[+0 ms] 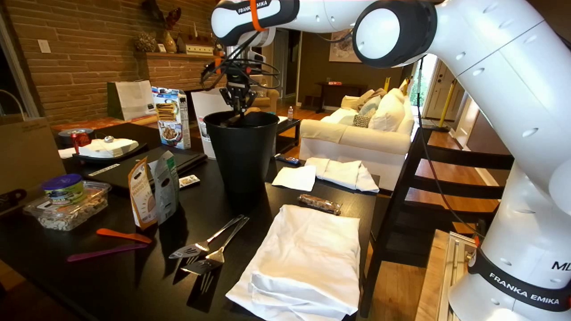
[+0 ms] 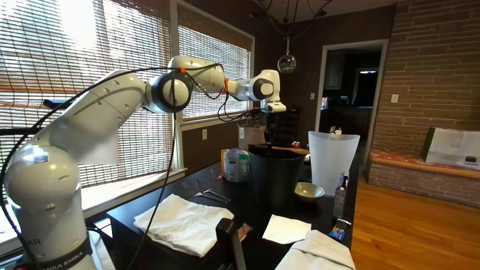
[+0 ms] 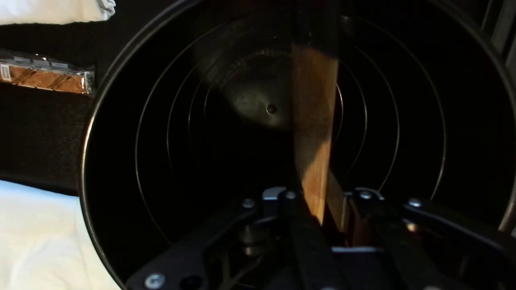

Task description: Put the wooden spoon over the black bucket

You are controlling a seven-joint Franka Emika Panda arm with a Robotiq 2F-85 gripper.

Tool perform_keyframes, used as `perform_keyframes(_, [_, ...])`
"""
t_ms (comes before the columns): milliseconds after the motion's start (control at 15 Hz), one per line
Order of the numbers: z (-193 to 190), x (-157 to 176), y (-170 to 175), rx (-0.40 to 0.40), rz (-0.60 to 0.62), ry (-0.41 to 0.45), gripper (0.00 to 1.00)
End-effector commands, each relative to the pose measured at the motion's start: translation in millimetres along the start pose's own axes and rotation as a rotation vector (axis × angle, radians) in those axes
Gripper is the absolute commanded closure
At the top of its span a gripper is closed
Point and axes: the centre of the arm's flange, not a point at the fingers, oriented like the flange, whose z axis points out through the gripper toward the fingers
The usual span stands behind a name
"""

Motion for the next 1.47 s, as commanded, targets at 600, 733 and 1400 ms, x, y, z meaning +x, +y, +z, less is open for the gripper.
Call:
perform_keyframes(600, [-4.0, 2.5, -14.9, -0.021, 0.023, 0.005, 0.4])
perform_keyframes(733, [-5.8, 2.6, -15.1, -0.016, 0.025, 0.006, 0.25])
perform_keyframes(1400, [-58.7, 12.7, 4.6, 0.08, -0.095, 0.098, 0.0])
